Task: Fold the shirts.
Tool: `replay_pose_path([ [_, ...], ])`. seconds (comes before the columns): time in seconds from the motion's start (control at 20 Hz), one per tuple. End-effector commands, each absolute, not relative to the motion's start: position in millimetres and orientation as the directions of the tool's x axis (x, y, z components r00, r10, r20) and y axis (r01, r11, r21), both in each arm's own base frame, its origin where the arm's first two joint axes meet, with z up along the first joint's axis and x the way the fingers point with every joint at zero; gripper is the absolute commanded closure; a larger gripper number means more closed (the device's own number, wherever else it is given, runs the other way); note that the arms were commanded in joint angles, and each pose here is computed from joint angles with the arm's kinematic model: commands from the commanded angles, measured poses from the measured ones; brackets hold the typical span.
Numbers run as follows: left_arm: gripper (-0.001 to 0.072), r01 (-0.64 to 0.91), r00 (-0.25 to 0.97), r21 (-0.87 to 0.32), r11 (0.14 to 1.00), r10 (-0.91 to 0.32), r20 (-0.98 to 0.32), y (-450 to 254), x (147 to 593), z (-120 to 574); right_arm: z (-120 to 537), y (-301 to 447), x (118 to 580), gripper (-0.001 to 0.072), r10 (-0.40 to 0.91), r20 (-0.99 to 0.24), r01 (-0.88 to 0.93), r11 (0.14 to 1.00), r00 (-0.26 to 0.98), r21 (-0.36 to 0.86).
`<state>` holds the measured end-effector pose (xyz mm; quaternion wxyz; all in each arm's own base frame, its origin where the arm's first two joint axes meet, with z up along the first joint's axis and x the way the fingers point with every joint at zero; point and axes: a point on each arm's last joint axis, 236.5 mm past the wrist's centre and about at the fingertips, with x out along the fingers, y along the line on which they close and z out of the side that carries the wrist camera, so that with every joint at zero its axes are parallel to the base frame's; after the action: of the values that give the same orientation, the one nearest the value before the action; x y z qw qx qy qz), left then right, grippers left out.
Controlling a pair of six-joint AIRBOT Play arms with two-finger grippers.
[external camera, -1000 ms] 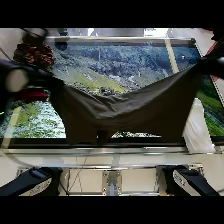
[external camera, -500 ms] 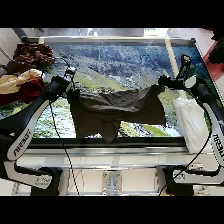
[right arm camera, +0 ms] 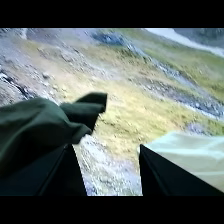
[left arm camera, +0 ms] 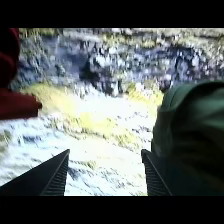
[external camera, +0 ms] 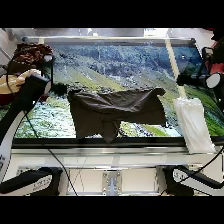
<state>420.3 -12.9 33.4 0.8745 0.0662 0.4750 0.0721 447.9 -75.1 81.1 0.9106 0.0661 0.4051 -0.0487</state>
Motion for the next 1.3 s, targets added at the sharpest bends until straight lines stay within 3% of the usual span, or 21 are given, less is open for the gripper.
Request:
replay_pose_path([
  [0.0,0.0194,-0.277,0.54,-0.151,0.949,0.024,-0.842,-26,365,-21,44,-77,398,0.0185,0.06,-0.809,0.205,0.954,0.585,0.219],
  [0.1,0.0195,-0.402,0.585,-0.389,0.829,-0.094,-0.806,-42,360,-44,21,-62,385,0.0185,0.136,-0.818,0.21,0.931,0.559,0.299],
  [0.2,0.0206,-0.431,0.63,-0.504,0.748,-0.151,-0.762,-49,367,-50,11,-49,381,0.0185,0.188,-0.813,0.187,0.922,0.551,0.34],
  [0.45,0.0211,-0.523,0.586,-0.575,0.629,-0.225,-0.779,-48,370,-82,10,-45,378,0.0185,0.201,-0.811,0.167,0.924,0.549,0.343],
  [0.85,0.0213,-0.503,0.576,-0.677,0.537,-0.376,-0.726,-77,383,-108,25,-45,375,0.0186,0.19,-0.797,0.149,0.933,0.573,0.329],
  [0.9,0.0262,-0.494,0.578,-0.687,0.532,-0.389,-0.717,-80,384,-109,29,-46,374,0.0186,0.181,-0.794,0.144,0.937,0.58,0.318],
  [1.0,0.0697,-0.496,0.597,-0.696,0.518,-0.378,-0.707,-77,390,-107,36,-48,366,0.0189,0.162,-0.803,0.132,0.949,0.574,0.286],
  [1.25,0.0695,-0.42,0.619,-0.742,0.523,-0.433,-0.655,-89,409,-80,-7,-45,299,0.019,0.161,-0.93,0.228,0.943,0.331,0.244],
])
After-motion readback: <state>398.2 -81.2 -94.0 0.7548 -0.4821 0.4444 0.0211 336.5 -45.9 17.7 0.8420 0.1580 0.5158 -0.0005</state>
